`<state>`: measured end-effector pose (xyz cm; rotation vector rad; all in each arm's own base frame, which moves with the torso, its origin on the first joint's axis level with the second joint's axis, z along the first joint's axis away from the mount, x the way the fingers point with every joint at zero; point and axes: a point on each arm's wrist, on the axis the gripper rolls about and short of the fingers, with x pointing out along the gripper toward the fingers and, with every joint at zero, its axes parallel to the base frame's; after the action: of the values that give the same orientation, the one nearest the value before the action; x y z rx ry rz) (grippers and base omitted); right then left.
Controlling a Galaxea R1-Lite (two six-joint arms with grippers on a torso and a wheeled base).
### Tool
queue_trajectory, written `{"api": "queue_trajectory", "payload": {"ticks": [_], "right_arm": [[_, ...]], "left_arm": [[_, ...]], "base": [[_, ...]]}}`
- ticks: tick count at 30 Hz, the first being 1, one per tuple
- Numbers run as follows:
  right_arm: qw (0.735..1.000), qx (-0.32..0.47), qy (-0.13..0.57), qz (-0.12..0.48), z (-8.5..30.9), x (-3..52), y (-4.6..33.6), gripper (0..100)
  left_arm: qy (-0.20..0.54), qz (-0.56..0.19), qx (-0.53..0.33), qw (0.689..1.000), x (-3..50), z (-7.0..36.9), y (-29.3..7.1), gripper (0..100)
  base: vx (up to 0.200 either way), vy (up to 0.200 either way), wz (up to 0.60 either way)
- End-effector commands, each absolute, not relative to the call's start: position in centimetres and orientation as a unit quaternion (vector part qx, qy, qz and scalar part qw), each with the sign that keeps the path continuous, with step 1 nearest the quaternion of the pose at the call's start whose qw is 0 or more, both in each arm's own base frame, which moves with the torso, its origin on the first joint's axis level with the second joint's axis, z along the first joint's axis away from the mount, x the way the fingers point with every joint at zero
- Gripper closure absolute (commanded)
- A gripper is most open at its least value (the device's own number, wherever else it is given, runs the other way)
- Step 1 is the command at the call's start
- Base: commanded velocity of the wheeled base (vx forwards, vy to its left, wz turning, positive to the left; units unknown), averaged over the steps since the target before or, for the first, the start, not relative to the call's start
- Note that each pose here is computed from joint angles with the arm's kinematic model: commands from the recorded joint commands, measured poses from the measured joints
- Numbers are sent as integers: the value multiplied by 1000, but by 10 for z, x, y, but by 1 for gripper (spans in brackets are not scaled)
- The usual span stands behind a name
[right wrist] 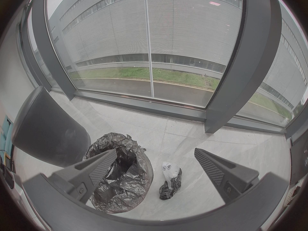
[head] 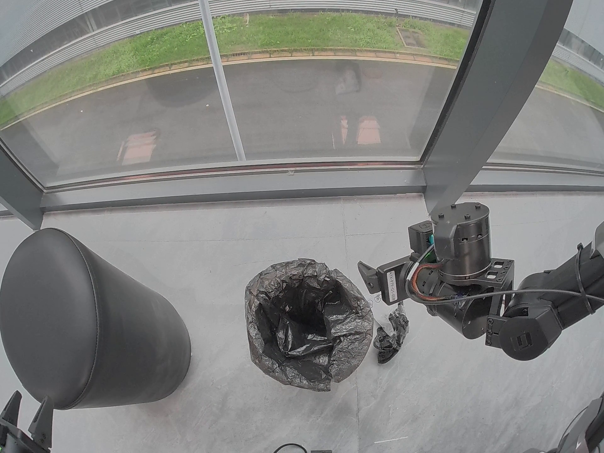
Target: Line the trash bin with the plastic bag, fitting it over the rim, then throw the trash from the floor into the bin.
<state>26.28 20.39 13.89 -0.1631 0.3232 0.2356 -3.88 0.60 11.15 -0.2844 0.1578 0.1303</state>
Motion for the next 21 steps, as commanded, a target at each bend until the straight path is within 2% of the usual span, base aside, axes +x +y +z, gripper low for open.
{"api": "queue_trajectory", "payload": {"ticks": [1, 4, 12, 21], "right_arm": [[977, -78, 158, 122, 137, 264, 205, 0], [977, -75, 154, 124, 135, 263, 204, 0], [981, -68, 143, 111, 139, 267, 196, 0], [984, -64, 142, 82, 142, 276, 177, 0]], "left_arm": [[63, 83, -128, 986, -43, 94, 3, 0], [64, 100, -119, 986, -40, 88, 4, 0], [-24, 78, -57, 995, -24, 82, 4, 0], [-21, 73, -62, 995, -24, 81, 3, 0]], "base": [[0, 0, 0], [0, 0, 0], [0, 0, 0], [0, 0, 0]]}}
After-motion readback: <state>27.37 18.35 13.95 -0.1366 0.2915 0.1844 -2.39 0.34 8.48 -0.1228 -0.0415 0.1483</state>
